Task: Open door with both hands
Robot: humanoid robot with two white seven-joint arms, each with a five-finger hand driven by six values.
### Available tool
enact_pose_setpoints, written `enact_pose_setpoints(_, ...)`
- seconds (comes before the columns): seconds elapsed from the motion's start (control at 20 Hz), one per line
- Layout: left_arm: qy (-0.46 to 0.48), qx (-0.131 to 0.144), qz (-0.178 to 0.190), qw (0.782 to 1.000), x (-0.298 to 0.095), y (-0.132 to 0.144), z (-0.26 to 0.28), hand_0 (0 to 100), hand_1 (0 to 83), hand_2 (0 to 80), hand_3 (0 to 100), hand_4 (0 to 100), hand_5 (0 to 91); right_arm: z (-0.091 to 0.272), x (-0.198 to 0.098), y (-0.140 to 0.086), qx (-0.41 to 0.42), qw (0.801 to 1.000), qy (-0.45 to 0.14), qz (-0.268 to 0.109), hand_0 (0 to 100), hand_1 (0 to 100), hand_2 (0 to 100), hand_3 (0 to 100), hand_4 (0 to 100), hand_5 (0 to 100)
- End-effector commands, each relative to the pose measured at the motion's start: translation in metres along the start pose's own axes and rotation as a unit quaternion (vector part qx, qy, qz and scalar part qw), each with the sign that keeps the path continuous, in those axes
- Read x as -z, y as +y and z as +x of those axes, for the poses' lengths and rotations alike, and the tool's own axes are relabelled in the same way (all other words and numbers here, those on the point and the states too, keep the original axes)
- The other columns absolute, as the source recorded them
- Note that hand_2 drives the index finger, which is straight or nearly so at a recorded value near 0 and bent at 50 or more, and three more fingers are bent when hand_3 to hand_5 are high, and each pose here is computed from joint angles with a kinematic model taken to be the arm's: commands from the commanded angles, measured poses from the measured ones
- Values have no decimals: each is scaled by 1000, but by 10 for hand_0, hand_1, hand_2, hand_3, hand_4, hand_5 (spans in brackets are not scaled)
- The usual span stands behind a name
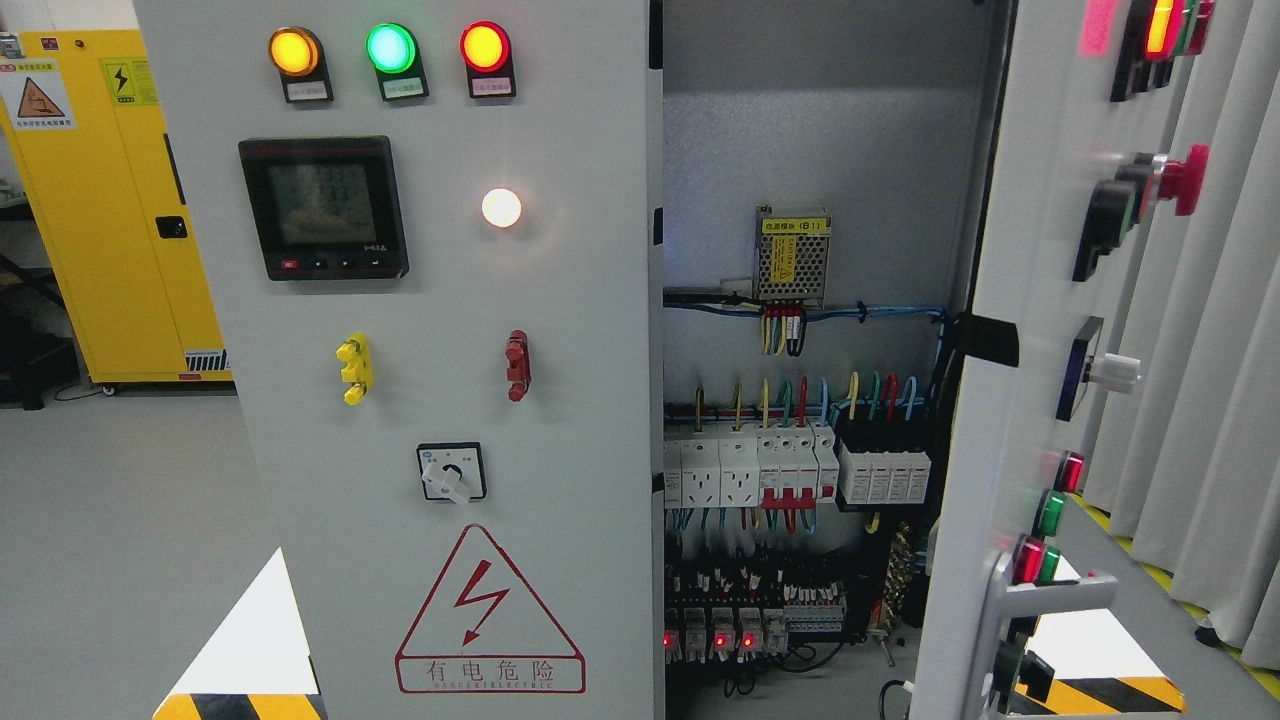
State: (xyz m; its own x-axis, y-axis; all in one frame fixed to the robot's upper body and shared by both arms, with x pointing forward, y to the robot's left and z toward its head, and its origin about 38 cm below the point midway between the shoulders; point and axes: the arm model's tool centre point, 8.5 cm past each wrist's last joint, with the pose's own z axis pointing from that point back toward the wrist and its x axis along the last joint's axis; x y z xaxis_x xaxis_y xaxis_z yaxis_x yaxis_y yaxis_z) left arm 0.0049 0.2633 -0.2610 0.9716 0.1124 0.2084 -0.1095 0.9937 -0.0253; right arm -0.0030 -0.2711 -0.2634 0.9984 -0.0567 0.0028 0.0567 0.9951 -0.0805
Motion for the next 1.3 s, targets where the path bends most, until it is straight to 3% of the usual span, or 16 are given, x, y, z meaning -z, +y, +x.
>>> enact_pose_setpoints(0.0,-3,2,5,1000,0,7,2,0,0,0,0,0,0,1,0,-16,-8,1000,-1,-12,202,121,0,0,0,0)
enact_pose_setpoints(0.25,-29,-2,4,1000,1,6,13,0,0,0,0,0,0,1,0,-16,-8,1000,-1,-12,202,121,0,0,0,0)
enact_pose_setpoints(0.3,-56,1,-5,998,3,5,33,0,0,0,0,0,0,2,0,-16,-8,1000,-2,-12,201,121,0,0,0,0)
enact_pose_setpoints(0.4,-133,14,-62,989,2,-5,79,0,0,0,0,0,0,1,0,-16,-8,1000,-1,-12,201,121,0,0,0,0)
enact_pose_setpoints(0.6,-256,78,-199,943,-37,-19,155,0,0,0,0,0,0,1,0,-16,-8,1000,-1,-12,202,121,0,0,0,0)
enact_pose_setpoints(0.9,-383,73,-235,891,-122,11,261,0,0,0,0,0,0,1,0,-16,-7,1000,0,-12,201,121,0,0,0,0)
enact_pose_setpoints(1.1,-447,149,-304,828,-199,21,304,0,0,0,0,0,0,1,0,-16,-8,1000,-1,-12,201,121,0,0,0,0)
enact_pose_setpoints(1.25,-471,178,-348,791,-253,25,328,0,0,0,0,0,0,1,0,-16,-8,1000,-1,-12,201,121,0,0,0,0)
